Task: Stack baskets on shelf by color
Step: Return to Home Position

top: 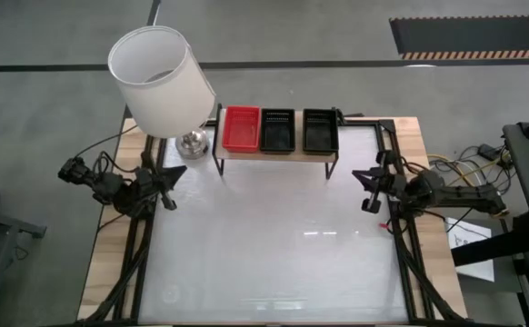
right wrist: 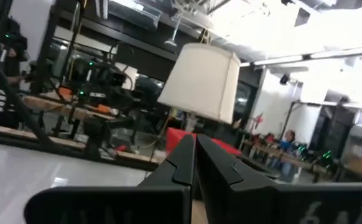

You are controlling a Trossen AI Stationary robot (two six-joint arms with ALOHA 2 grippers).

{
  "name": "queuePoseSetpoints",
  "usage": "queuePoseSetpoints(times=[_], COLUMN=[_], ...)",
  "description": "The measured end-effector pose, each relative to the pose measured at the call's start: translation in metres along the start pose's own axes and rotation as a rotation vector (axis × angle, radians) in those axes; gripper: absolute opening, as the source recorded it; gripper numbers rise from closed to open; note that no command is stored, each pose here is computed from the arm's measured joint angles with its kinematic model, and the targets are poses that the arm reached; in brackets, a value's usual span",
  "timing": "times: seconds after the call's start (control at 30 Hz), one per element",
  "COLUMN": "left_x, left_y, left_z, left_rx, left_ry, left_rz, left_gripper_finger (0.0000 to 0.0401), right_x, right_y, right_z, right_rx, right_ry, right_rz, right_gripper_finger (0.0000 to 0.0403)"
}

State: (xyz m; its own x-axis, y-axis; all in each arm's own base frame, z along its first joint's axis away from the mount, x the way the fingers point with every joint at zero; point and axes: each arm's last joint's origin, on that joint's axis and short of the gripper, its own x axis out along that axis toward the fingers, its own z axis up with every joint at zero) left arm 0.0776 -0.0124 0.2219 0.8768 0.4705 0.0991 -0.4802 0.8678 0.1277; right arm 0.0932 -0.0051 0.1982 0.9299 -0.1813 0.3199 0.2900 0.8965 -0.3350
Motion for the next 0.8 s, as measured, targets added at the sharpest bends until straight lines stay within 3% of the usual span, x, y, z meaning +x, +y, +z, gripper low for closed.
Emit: queuePoseSetpoints(times=[0.4, 0.8], left_x=[0.0001, 0.0001], left_y=[-0.0001, -0.0001], left_z=[0.0, 0.0], left_rx=[0.0, 0.001], left_ry=[0.0, 0.0], left_rz=[0.0, 0.0], left_gripper_finger=[0.0, 0.0], right_x=[0.0036, 0.0038], right_y=[0.0032, 0.0035], right_z=[-0.0056, -0.0061], right_rx=[0.357, 0.387], right_ry=[0.06, 0.065], right_rz=[0.014, 0.015], right_gripper_finger=[0.0009, 0.0009])
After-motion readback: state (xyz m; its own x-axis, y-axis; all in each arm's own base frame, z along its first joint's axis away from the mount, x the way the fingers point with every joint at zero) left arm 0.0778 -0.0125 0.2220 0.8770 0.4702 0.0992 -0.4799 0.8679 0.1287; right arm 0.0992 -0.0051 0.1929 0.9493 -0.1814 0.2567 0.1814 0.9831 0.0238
